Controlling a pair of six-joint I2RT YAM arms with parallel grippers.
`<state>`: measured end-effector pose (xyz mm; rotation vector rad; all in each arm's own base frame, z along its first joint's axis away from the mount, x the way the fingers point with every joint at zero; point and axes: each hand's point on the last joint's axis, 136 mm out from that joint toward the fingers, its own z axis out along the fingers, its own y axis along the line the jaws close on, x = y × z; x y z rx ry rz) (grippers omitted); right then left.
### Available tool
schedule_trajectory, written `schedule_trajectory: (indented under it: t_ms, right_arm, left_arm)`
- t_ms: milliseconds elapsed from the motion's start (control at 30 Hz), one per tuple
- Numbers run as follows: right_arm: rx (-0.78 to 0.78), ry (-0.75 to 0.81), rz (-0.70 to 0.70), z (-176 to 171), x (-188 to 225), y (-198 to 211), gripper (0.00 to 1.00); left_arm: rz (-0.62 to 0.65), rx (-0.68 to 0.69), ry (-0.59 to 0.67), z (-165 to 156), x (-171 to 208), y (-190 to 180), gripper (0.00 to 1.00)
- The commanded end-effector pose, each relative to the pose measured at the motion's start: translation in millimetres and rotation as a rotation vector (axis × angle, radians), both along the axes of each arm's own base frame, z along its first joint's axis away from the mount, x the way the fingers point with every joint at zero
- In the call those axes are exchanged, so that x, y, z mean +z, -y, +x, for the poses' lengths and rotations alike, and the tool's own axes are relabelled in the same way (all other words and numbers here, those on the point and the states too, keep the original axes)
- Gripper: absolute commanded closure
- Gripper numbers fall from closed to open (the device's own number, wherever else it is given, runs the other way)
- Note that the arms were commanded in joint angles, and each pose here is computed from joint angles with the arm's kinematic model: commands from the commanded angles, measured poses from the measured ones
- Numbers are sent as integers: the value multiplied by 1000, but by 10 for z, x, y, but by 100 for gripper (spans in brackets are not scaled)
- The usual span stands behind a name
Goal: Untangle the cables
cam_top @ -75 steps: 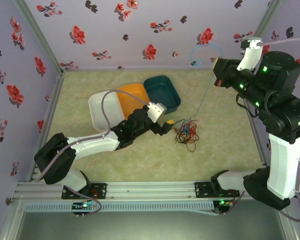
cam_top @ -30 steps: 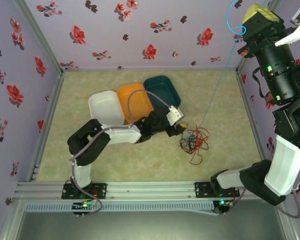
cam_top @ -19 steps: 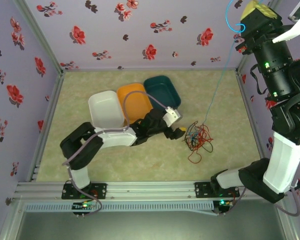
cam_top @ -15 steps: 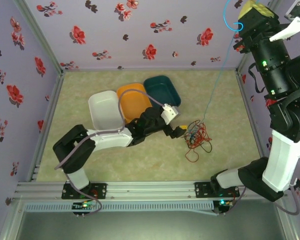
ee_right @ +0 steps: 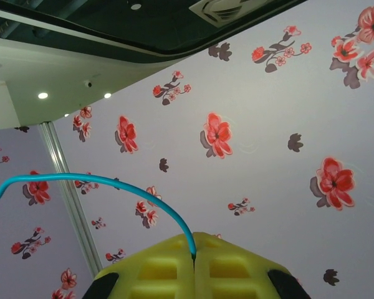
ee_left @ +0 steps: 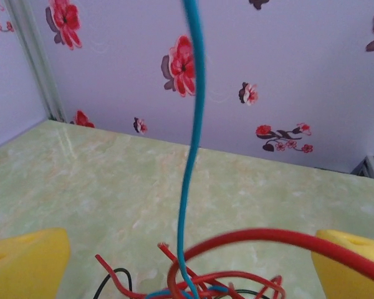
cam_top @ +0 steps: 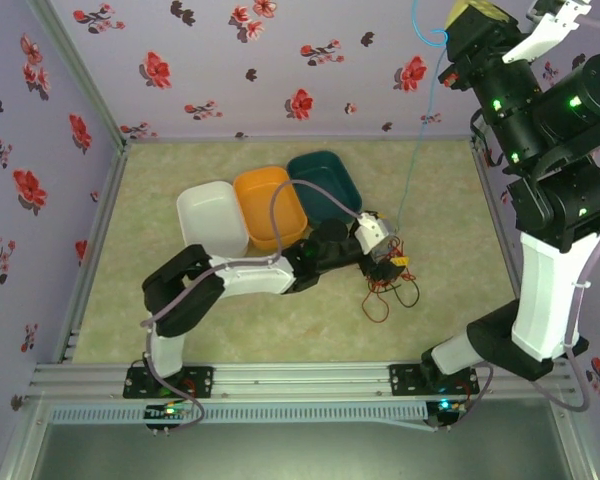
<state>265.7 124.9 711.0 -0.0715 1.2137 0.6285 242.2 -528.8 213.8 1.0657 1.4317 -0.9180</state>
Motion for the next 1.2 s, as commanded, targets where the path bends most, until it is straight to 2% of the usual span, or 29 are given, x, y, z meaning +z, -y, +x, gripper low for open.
schedule_trajectory:
  t_ms: [0, 167, 300, 400, 500, 800, 833, 900, 1067, 1167]
  right_arm:
    - [30, 57, 49, -209, 186, 57, 100]
    - [6, 80, 55, -325, 247, 157, 100]
    - [-26, 98, 54, -425, 285, 255, 100]
    - [-46, 105, 53, -460, 300, 305, 100]
    - [-59, 109, 52, -480, 307, 336, 100]
    - [-64, 83, 45, -370, 231, 293, 100]
    - [-64, 68, 40, -314, 192, 266, 100]
    - [-64, 35, 27, -180, 102, 202, 100]
    - [-64, -39, -9, 177, -113, 21, 100]
    - [-70, -63, -25, 350, -200, -58, 100]
  left_arm:
    - [19, 28, -6, 127, -111, 136, 5]
    - [118, 81, -32, 210, -485, 73, 39]
    - [164, 97, -41, 180, -632, -113, 65]
    - [205, 107, -67, 131, -743, -288, 75]
    - [226, 124, -89, 81, -810, -492, 80]
    - [201, 221, -169, 71, -863, -1011, 69]
    - [197, 226, -168, 63, -843, -1039, 65]
    - [184, 241, -161, 50, -766, -1120, 49]
    - [141, 284, -134, 0, -491, -1362, 26]
    - [112, 322, -122, -31, -315, -1541, 7]
